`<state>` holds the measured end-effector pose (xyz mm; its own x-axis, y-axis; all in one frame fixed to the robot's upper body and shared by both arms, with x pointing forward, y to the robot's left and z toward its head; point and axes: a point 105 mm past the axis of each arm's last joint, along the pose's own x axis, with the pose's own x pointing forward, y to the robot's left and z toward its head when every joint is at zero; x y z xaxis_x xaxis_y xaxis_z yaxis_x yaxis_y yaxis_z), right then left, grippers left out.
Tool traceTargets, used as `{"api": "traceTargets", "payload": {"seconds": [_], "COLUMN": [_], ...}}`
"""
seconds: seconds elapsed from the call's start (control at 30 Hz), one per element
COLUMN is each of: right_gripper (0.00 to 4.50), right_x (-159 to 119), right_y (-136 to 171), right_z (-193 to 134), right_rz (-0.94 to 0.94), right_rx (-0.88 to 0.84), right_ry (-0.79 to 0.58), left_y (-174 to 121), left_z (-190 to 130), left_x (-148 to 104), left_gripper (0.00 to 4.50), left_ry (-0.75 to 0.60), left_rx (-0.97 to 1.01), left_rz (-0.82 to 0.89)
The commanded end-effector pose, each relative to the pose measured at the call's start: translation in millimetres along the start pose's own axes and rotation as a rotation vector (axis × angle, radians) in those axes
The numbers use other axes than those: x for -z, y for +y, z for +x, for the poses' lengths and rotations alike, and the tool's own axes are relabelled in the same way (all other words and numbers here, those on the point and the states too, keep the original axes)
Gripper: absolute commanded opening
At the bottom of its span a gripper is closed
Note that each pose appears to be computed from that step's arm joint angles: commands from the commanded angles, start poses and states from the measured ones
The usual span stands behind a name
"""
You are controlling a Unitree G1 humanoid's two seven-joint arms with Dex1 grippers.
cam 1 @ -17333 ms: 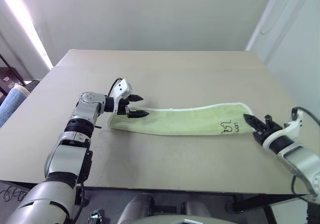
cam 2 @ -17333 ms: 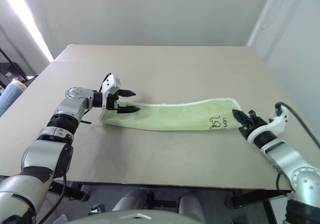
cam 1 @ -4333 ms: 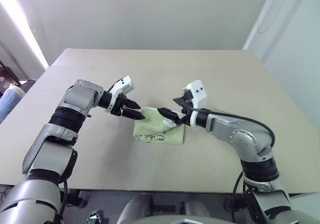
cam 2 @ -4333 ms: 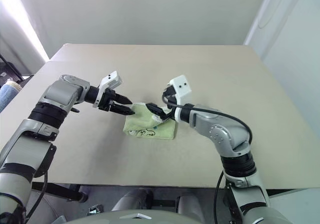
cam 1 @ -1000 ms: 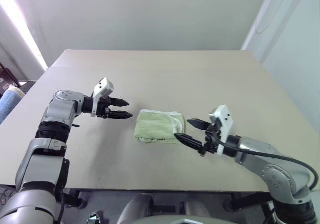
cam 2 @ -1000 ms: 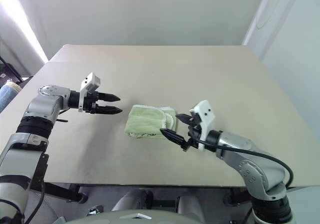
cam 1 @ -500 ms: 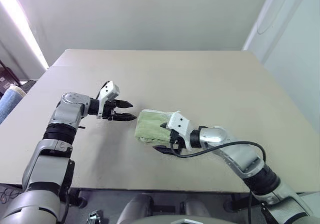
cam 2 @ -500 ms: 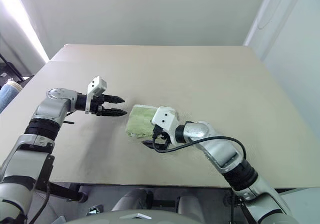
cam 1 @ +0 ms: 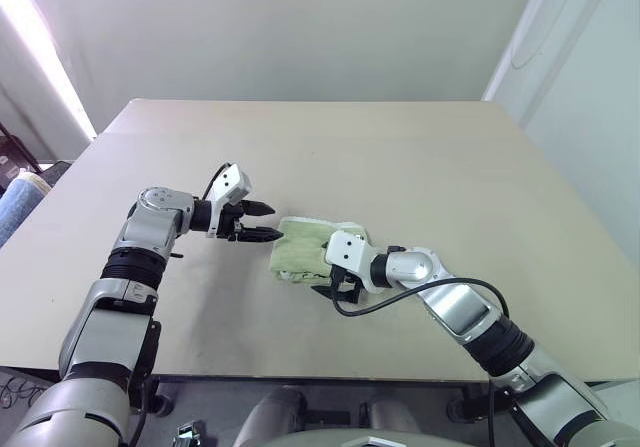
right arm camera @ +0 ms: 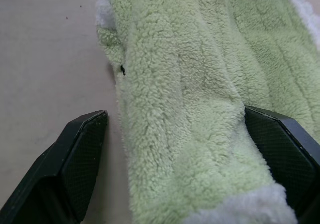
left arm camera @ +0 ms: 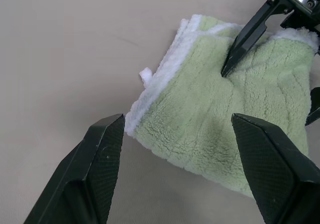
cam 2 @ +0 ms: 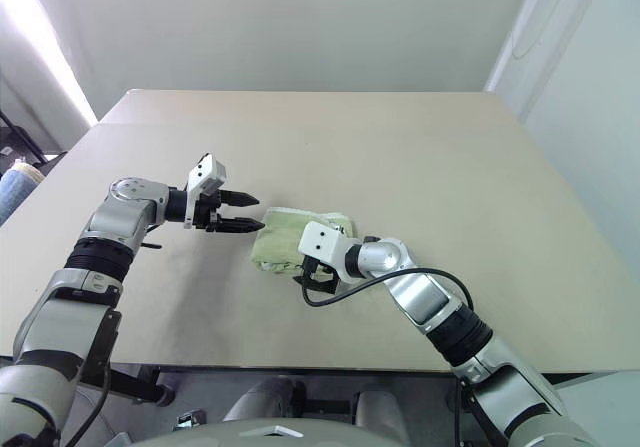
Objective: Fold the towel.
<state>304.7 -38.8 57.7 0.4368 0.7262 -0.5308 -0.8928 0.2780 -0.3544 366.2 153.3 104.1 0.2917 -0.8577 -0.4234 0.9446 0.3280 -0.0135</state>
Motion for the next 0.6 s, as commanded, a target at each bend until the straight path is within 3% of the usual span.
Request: {"api": "traceTargets", "payload": {"seconds": [0.03, 0.3, 0.6], "right_gripper": [4.5, 4.5, 4.5], "right_x": [8, 15, 16], "right_y": [-17, -35, -28], "right_z": [-2, 1, -4], "right_rz": [-0.121, -0.174, -0.205], "right_rx": [0.077, 0.177, 0.135], "right_ry": [0.079, 0.106, 0.1], "left_y": [6, 5, 8], "left_z": [-6, -5, -5], "left_x": [-13, -13, -12], "left_gripper": [3.59, 3.59, 3.59], "left_ry": [-0.024, -0.029, -0.027], "left_rx": [-0.028, -0.023, -0.029], "left_rz": [0.044, 0.039, 0.04]}}
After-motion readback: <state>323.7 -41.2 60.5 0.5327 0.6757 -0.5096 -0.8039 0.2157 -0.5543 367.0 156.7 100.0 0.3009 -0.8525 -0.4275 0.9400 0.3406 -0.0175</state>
